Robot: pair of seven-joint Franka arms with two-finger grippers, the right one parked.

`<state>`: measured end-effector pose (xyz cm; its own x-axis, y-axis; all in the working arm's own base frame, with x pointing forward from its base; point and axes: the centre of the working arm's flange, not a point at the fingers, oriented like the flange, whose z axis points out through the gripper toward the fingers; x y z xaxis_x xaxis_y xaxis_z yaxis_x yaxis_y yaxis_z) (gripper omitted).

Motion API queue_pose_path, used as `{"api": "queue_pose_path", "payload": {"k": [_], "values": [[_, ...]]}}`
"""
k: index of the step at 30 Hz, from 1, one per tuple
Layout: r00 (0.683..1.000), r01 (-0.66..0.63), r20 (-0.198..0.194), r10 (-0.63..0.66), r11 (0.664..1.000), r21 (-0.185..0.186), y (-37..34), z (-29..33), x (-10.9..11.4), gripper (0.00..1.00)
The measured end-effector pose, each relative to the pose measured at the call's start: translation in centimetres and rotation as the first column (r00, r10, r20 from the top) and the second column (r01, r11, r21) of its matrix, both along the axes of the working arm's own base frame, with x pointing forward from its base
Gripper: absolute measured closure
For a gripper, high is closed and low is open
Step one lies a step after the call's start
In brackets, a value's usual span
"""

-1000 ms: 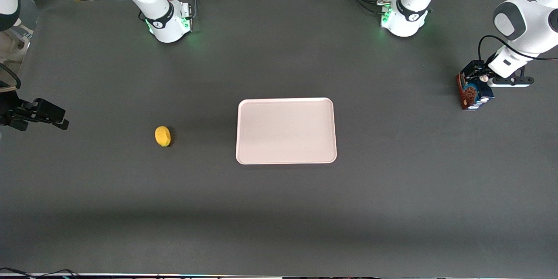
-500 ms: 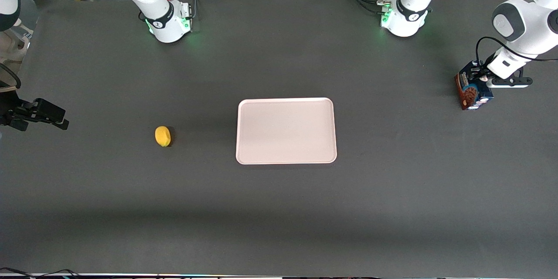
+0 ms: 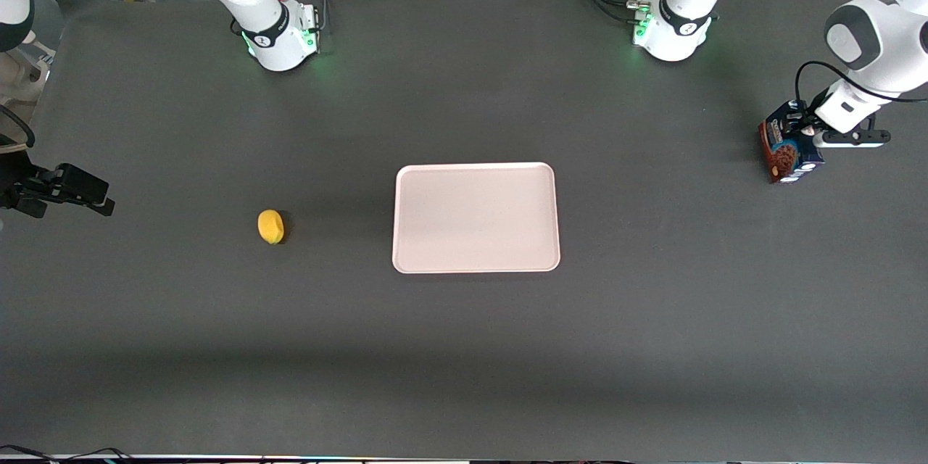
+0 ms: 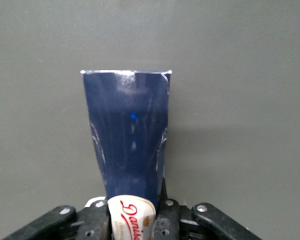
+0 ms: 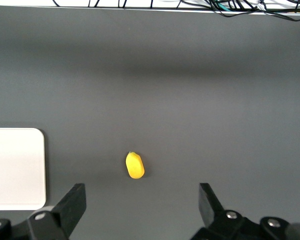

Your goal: Place cookie box on tray

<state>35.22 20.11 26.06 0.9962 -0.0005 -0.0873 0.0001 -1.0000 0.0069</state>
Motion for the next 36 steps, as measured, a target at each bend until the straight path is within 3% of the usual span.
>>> {"api": "queue_pose_path", "payload": {"k": [6,14,19,26,36], "values": [[1.000,0.002,-0.031,-0.002,1.000,-0.002,-0.9,3.7,3.0,0.67],[1.000,0.019,-0.007,-0.019,0.999,0.038,-7.8,8.8,7.7,0.68],[1.000,0.008,0.010,-0.008,1.000,0.025,-14.2,11.4,9.7,0.68],[0.998,-0.058,0.027,0.058,0.998,-0.006,-22.2,13.2,10.8,0.67],[0.993,-0.098,0.071,0.096,0.995,0.027,-36.1,16.0,10.1,0.66]]}}
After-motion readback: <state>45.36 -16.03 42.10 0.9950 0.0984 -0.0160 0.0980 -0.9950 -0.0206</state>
